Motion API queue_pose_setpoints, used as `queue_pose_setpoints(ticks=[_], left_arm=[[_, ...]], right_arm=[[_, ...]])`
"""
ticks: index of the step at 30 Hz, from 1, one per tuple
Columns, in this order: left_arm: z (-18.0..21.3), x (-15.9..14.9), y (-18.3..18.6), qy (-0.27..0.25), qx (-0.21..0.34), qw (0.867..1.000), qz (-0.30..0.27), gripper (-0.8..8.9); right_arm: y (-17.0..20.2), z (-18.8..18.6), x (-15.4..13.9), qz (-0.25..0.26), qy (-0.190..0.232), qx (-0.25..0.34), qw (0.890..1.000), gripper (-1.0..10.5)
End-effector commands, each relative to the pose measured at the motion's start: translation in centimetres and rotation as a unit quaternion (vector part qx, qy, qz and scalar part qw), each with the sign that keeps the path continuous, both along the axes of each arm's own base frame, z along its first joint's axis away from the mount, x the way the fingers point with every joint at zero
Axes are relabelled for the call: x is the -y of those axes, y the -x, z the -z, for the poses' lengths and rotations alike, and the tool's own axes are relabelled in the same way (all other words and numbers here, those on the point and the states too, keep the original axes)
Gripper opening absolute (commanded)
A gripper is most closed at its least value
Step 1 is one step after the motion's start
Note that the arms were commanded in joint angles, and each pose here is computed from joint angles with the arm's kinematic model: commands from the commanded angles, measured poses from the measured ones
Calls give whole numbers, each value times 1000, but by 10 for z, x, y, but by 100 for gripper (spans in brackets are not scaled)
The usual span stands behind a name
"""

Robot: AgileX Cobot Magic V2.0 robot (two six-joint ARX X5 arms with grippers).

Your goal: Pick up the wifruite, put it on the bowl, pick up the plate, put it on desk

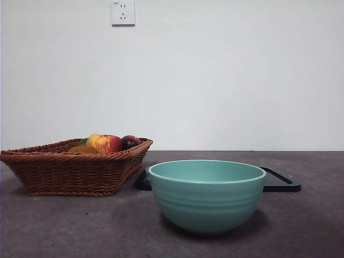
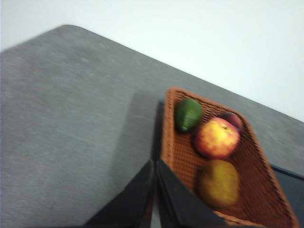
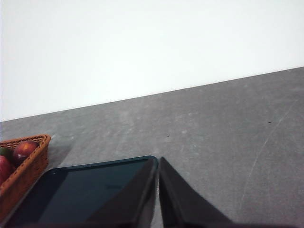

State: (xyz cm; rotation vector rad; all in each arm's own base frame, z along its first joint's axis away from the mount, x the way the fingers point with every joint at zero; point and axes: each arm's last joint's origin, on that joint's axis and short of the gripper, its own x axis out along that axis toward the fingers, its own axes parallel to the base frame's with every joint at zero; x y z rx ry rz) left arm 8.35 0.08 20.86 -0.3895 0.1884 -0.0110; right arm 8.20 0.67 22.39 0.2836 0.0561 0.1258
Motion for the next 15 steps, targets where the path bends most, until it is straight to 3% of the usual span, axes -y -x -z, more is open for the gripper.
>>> queue_pose_setpoints(ticks=[1,7,15], left_arm=[[-21,1,1,-4,12,1000,22,11],[-56,4,-1,-38,-32,995,86,11],[-99,10,-10,-65,-95,975,190,11]], right_arm=[[2,-19,-1,-8,-6,-5,1000,5],[0,-59,-4,-64,15,-58,996,5],[-13,-106,-10,-169,35,-161,972,5]])
